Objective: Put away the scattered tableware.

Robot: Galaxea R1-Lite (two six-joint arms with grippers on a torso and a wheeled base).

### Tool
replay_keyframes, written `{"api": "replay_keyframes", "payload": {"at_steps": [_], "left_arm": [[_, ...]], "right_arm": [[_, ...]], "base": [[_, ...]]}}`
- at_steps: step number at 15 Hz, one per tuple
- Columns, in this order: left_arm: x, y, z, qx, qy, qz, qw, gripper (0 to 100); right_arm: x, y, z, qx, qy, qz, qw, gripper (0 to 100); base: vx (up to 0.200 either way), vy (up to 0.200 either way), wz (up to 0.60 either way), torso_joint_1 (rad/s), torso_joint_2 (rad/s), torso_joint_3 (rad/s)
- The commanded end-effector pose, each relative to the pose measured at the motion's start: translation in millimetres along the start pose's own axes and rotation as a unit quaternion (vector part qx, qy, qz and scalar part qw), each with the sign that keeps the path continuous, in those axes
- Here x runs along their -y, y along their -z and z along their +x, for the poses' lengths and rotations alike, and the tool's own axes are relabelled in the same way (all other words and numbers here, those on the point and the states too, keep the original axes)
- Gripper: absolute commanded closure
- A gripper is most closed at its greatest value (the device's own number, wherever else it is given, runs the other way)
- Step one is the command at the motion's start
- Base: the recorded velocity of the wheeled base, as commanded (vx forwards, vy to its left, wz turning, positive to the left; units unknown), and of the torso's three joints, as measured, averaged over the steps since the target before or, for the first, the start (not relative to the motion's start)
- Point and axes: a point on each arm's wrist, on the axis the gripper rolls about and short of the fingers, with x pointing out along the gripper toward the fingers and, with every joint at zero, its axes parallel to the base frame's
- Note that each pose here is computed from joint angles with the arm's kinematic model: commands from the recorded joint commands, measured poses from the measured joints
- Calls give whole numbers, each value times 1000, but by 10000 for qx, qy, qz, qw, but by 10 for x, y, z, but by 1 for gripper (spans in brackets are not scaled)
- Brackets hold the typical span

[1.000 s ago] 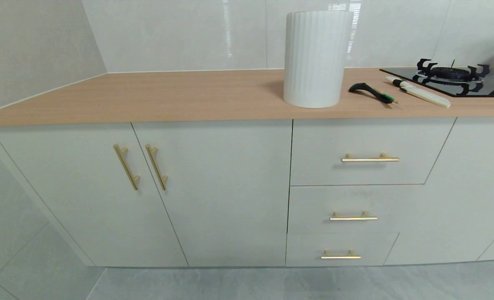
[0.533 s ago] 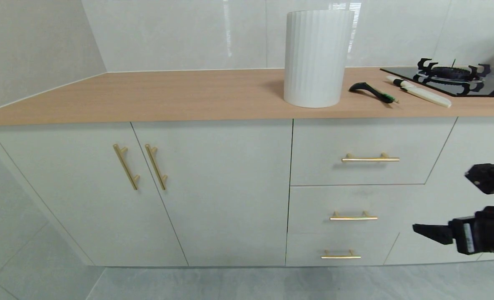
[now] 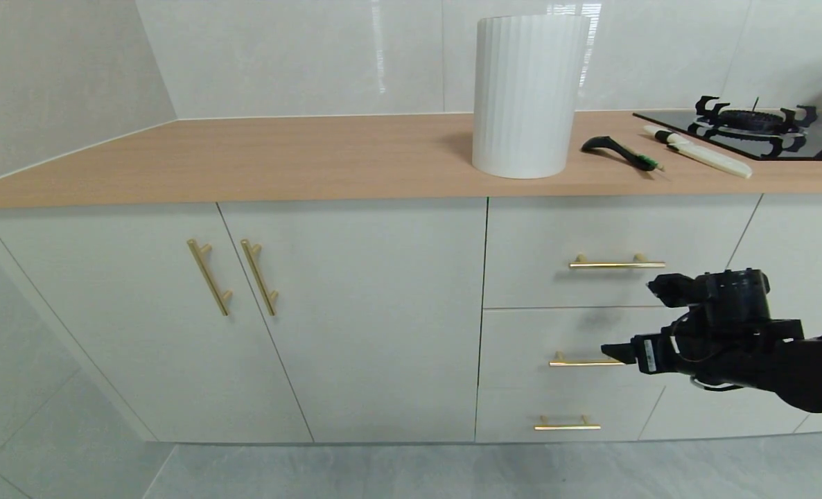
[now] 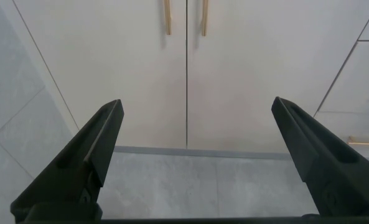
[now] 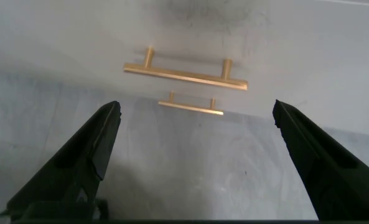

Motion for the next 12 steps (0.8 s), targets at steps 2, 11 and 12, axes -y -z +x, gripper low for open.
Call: {"api": "replay_keyframes", "payload": {"at_steps": [2,11,12], "left_arm": [[0,0,1,-6,-1,-1,10000,0],[0,0,1,-6,-1,-1,10000,0],[0,0,1,-6,-1,-1,10000,0]], "right_arm": [[-25,281,411,-297,-43,-28,9995,0],[-70,355,767,220,468,-64,9986,0],[-62,358,814,254,612,-37,9978,0]], "base": [[0,0,0,0,0,0],[0,0,0,0,0,0],[0,0,0,0,0,0]]}}
